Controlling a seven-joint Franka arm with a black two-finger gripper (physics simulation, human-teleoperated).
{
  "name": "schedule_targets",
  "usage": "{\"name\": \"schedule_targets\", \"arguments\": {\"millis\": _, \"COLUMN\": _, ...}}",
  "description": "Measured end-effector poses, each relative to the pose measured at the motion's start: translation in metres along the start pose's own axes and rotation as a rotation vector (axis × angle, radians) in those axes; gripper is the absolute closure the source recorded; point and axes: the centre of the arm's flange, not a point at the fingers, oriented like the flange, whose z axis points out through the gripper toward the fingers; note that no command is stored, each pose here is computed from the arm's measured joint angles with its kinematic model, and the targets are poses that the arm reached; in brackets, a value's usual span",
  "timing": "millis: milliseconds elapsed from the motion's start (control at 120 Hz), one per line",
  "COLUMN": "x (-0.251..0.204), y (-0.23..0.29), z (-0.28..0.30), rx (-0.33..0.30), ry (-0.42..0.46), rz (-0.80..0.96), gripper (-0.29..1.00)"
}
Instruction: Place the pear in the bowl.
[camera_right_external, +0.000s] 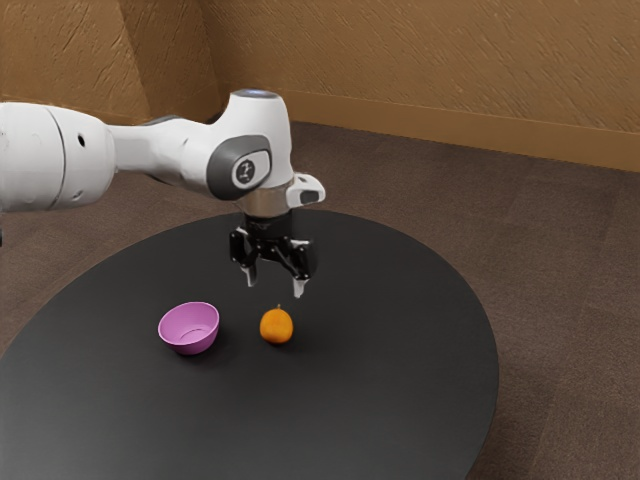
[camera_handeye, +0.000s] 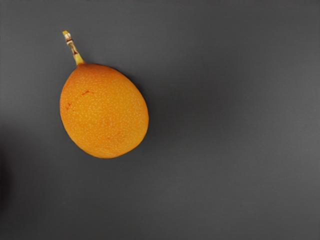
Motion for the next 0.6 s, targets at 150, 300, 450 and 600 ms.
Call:
{"name": "schedule_targets", "arguments": {"millis": 150, "x": 0.010, "y": -0.006, "z": 0.035, "rx": 0.014, "ry": 0.041, "rz": -0.066, "gripper": 0.02}}
{"name": "schedule_targets", "arguments": {"millis": 300, "x": 0.013, "y": -0.017, "z": 0.065, "rx": 0.036, "ry": 0.082, "rz": -0.110, "gripper": 0.02}}
{"name": "schedule_targets", "arguments": {"millis": 450, "x": 0.018, "y": -0.021, "z": 0.084, "rx": 0.045, "ry": 0.122, "rz": -0.137, "gripper": 0.02}}
{"name": "schedule_targets", "arguments": {"millis": 600, "x": 0.024, "y": -0.021, "z": 0.101, "rx": 0.047, "ry": 0.140, "rz": -0.160, "gripper": 0.02}}
